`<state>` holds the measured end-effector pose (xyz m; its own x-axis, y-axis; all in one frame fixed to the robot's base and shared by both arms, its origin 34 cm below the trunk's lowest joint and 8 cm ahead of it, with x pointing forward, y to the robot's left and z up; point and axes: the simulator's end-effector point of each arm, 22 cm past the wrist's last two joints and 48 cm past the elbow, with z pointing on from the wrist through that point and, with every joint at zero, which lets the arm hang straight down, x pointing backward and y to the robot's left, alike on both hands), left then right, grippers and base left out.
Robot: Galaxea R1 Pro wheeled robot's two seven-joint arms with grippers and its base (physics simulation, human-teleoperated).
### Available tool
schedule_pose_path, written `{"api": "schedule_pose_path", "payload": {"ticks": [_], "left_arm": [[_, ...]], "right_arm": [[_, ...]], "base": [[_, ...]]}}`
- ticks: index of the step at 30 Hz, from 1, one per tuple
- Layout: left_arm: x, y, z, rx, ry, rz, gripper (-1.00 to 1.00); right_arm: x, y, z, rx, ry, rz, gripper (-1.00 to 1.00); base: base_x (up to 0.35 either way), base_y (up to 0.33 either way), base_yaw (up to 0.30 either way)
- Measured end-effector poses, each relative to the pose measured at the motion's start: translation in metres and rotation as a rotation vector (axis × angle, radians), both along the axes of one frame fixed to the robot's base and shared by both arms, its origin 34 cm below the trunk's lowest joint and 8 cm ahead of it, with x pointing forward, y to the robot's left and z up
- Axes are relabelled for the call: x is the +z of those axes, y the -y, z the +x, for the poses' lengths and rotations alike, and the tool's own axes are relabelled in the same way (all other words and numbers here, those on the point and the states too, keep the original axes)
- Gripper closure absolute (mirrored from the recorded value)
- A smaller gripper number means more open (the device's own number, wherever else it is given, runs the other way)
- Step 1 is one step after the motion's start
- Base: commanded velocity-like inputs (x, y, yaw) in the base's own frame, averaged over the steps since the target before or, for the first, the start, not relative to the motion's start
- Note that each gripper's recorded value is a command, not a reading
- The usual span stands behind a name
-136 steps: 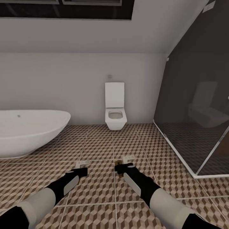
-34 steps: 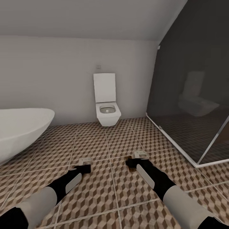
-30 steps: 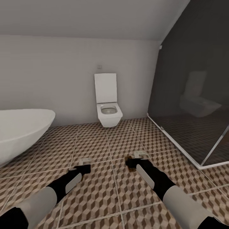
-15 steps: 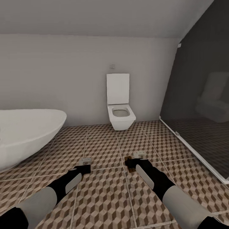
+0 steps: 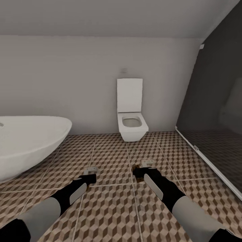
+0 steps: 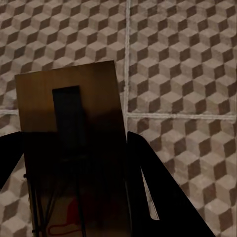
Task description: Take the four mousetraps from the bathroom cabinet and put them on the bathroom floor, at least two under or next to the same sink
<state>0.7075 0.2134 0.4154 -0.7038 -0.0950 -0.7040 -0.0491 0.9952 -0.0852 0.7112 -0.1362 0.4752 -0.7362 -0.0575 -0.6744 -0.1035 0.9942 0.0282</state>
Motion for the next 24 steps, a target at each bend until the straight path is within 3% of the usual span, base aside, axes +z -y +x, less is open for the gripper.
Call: {"api": "schedule_pose_path", "payload": {"ticks": [24], "left_arm": [[0.0003, -0.0009, 0.0003, 0.002, 0.001, 0.002, 1.0]], "right_arm": [[-0.0015, 0.0059, 0.0004, -0.007, -0.003, 0.001, 1.0]], "base": [[0.208, -0.04, 0.016]]}}
